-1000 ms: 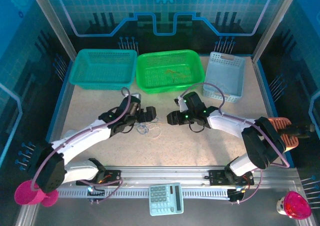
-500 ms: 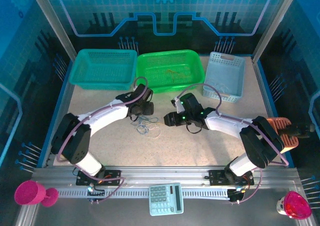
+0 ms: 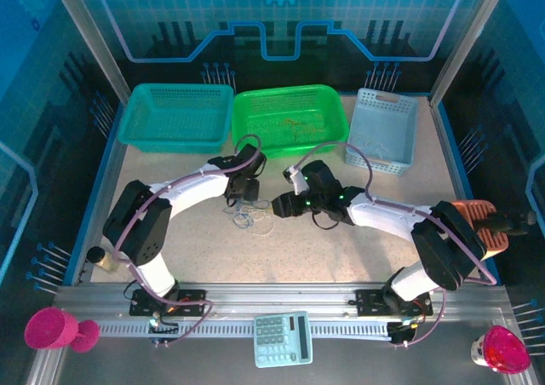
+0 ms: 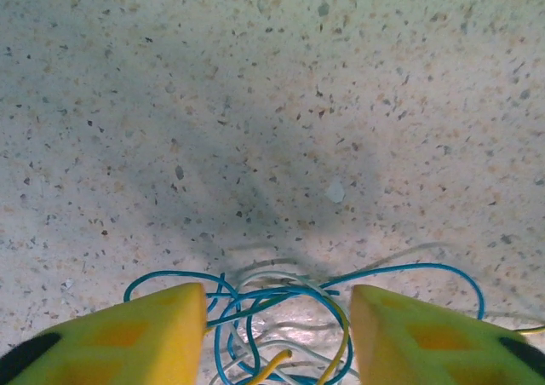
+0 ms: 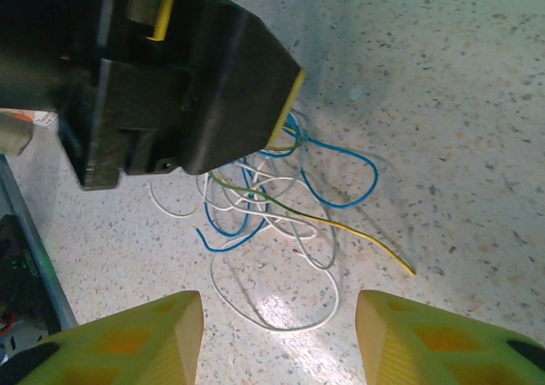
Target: Untangle the cables
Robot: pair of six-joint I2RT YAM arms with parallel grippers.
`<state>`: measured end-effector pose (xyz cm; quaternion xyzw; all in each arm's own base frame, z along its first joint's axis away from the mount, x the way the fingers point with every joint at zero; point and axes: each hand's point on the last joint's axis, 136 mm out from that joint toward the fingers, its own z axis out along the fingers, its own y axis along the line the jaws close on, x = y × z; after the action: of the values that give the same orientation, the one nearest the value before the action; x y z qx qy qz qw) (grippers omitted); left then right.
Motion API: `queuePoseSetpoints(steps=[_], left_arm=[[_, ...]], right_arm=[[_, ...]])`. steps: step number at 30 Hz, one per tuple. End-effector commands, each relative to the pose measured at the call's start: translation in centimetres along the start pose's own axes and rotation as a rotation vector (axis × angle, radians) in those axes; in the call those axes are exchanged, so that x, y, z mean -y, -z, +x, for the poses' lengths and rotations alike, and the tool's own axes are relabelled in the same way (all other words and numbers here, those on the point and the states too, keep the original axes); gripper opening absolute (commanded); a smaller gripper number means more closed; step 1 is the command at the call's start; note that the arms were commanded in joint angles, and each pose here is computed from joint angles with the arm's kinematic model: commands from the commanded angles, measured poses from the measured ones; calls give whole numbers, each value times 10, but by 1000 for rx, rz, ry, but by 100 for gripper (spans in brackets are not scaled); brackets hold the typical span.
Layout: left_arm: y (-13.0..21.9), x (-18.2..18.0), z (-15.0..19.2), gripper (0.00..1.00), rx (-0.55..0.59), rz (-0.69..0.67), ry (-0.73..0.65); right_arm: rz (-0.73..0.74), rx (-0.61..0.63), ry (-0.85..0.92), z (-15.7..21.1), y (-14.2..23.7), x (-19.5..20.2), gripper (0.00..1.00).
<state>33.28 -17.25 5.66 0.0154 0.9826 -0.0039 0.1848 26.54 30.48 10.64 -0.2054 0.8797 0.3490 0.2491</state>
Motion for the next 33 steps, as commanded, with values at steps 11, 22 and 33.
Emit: queuePoseSetpoints(steps=[11,22,33], left_arm=[[18,11,-8,0,18,77,4],[75,31,-19,0,93,277,73],[127,52,-32,0,151,502,153]], right_arm=[[-66,-4,64,1,-26,-16,51],[-66,29,-23,-5,-57,-4,50],[2,16,-104,10,-70,24,44]])
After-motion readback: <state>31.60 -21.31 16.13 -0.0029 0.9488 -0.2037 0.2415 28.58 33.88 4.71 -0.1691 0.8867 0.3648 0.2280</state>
